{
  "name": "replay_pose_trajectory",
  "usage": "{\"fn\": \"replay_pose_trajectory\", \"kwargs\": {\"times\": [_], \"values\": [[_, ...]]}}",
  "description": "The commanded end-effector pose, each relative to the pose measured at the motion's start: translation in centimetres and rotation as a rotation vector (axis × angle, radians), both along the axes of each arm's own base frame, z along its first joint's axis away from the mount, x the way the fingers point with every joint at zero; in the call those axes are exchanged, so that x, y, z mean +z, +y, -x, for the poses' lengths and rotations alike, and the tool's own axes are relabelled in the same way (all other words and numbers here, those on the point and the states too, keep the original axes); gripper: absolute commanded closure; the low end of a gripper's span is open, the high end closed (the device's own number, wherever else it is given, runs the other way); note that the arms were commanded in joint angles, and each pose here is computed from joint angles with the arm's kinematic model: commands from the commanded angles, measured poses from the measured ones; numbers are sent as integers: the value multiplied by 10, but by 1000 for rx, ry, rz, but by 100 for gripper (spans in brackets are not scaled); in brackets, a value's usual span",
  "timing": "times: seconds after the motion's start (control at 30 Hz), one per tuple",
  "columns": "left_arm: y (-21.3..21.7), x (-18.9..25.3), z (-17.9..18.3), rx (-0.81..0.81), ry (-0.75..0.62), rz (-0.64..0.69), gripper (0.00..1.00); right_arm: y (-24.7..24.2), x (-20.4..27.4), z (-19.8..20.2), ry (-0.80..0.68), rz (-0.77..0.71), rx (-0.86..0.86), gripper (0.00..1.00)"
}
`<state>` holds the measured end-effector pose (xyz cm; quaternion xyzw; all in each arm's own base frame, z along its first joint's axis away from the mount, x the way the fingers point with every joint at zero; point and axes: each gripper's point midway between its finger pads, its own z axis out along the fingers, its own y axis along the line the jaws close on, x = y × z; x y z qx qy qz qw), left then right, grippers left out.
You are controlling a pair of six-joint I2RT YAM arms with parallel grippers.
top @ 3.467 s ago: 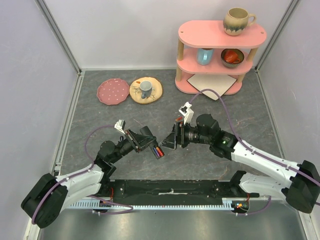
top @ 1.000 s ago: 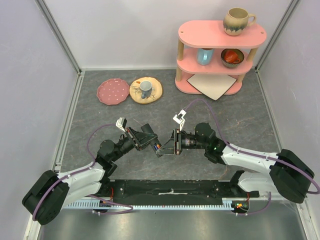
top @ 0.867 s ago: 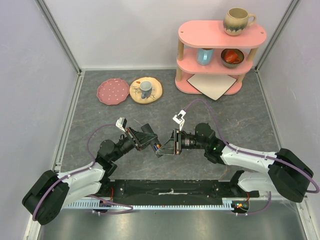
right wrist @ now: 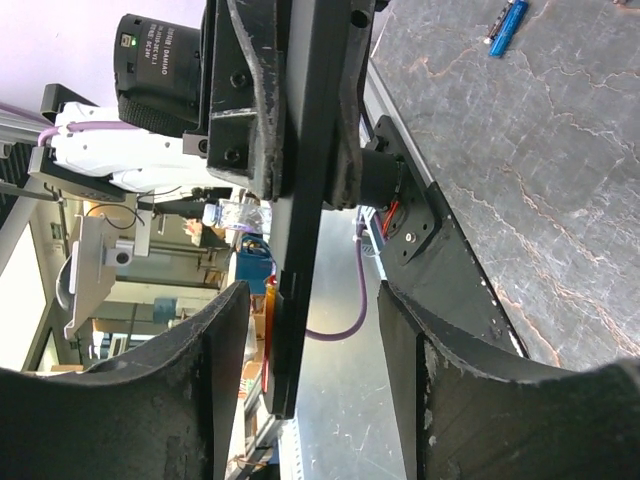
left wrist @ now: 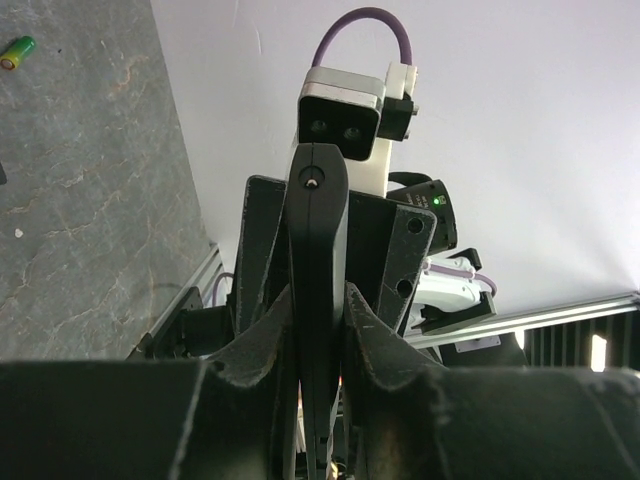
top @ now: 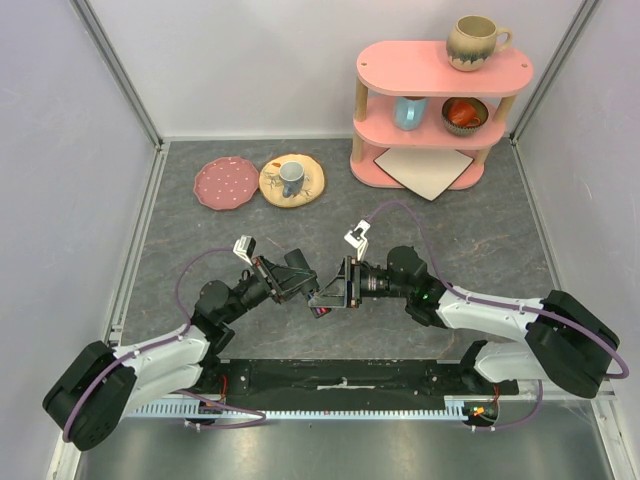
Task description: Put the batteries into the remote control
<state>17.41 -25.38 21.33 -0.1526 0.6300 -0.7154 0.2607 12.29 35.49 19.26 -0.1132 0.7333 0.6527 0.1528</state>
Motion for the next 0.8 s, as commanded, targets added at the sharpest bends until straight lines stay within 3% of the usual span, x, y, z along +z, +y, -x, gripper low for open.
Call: {"fn": "replay_pose_trajectory", "kwargs": {"times": [0.0, 0.3, 0.77], "values": [[-1, 17, 6, -19, -75, 23, 98, 4, 20, -6, -56, -33, -13, 38], [1, 16, 7, -14, -83, 12, 98, 2, 29, -16, -51, -65, -61, 41], [2, 15, 7, -8, -85, 9, 98, 3, 26, -15, -49, -61, -52, 69]]}}
